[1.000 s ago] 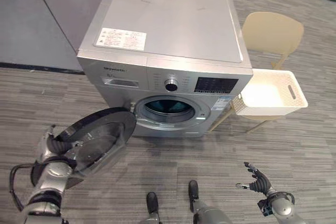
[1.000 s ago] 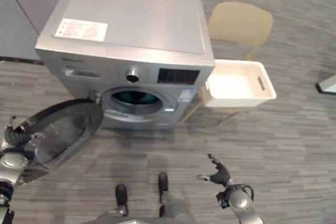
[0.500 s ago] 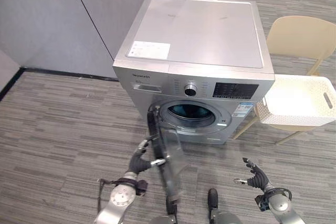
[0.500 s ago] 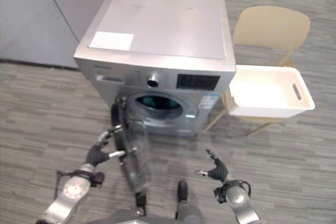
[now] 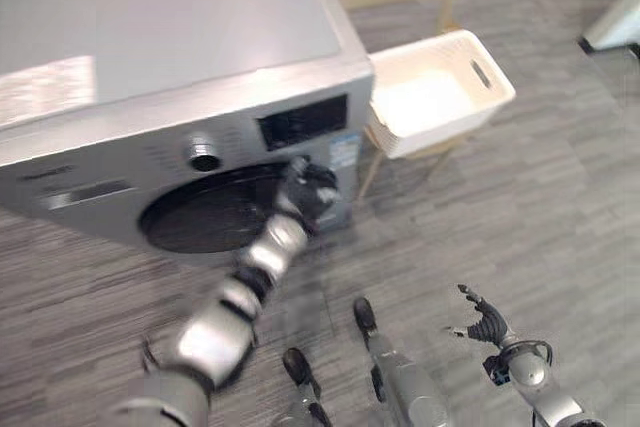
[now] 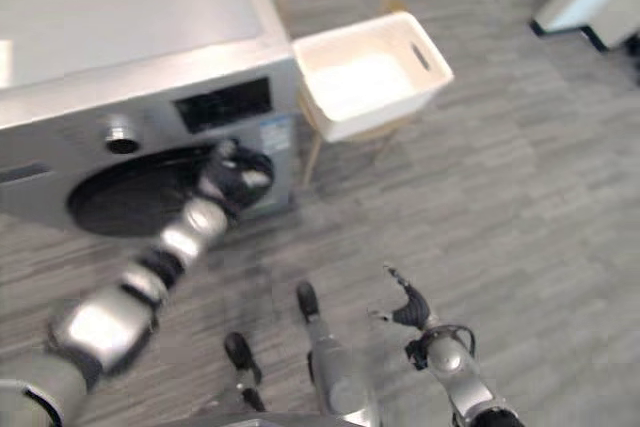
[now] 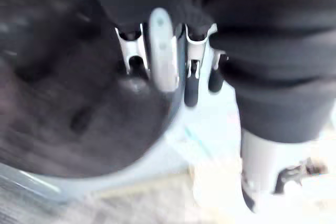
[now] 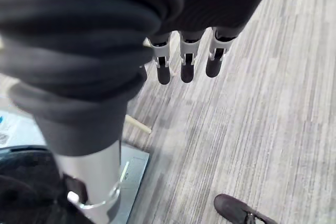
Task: Grab the laundry basket,head to the washer,open it,put in the laundry and shut it.
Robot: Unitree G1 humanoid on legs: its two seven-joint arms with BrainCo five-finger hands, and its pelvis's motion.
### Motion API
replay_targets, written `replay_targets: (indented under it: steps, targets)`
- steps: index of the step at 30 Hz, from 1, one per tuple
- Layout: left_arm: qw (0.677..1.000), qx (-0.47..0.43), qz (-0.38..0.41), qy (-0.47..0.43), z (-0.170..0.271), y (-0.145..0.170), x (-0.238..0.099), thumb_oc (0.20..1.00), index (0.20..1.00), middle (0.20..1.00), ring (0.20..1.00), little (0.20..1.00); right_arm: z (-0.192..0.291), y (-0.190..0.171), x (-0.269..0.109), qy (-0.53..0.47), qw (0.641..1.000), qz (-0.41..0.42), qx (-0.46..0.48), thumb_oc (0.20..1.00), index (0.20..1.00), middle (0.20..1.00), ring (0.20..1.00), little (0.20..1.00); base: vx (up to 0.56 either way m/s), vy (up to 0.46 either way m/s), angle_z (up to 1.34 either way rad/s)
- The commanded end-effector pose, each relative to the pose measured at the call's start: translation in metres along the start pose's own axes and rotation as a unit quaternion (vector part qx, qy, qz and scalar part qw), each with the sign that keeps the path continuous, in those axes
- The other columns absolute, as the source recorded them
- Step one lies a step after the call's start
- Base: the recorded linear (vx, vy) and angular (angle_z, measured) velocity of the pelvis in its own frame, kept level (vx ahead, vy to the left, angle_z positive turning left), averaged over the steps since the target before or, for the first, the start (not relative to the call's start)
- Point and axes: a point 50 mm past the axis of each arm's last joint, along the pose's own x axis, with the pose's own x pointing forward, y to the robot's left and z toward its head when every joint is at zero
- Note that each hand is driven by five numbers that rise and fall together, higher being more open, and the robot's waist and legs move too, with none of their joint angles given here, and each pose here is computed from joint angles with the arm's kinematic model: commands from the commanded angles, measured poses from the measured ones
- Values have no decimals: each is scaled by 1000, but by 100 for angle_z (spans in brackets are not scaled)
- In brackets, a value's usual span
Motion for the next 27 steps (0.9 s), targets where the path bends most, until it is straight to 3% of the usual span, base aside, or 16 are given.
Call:
replay_targets:
  steps: [1, 5, 6, 10, 12, 14, 19, 23, 27]
  targets:
    - [984, 48, 162, -51, 18, 87, 3, 1000, 1000, 1000, 1000, 1000, 15, -12, 7, -47, 998, -36, 27, 1000, 1000, 1000, 1000, 1000, 21, -26, -9]
    - [987, 29, 129, -90, 14, 61, -12, 1000, 1000, 1000, 1000, 1000, 5, -6, 1, -27, 998, -34, 36, 1000, 1000, 1000, 1000, 1000, 63, -29, 9]
    - [992, -7, 92, -90, -6, 33, -35, 1000, 1000, 1000, 1000, 1000, -2, -4, -3, -12, 998, -40, 44, 1000, 1000, 1000, 1000, 1000, 59, -29, 20]
    - [994, -62, 43, -77, -34, 4, -75, 1000, 1000, 1000, 1000, 1000, -9, -6, -7, 3, 998, -46, 45, 1000, 1000, 1000, 1000, 1000, 117, -28, 40]
    - [988, -148, -4, -42, -65, -12, -124, 1000, 1000, 1000, 1000, 1000, -19, -8, -12, 26, 998, -47, 36, 1000, 1000, 1000, 1000, 1000, 152, -40, 24]
    - [986, -163, -12, -31, -72, -13, -135, 1000, 1000, 1000, 1000, 1000, -21, -8, -13, 29, 998, -45, 34, 1000, 1000, 1000, 1000, 1000, 53, -24, 23]
    - [980, -161, -8, 120, -135, -26, -182, 1000, 1000, 1000, 1000, 1000, -30, 1, -13, 55, 997, -35, 37, 1000, 1000, 1000, 1000, 1000, 25, -22, 29]
    - [943, -161, 19, 291, -195, -39, -226, 1000, 1000, 1000, 1000, 1000, -36, 6, -10, 78, 995, -39, 54, 1000, 1000, 1000, 1000, 1000, 18, -4, 10]
    - [919, -146, 19, 366, -219, -46, -251, 1000, 1000, 1000, 1000, 1000, -38, 8, -9, 87, 993, -42, 70, 1000, 1000, 1000, 1000, 1000, 41, 9, 12]
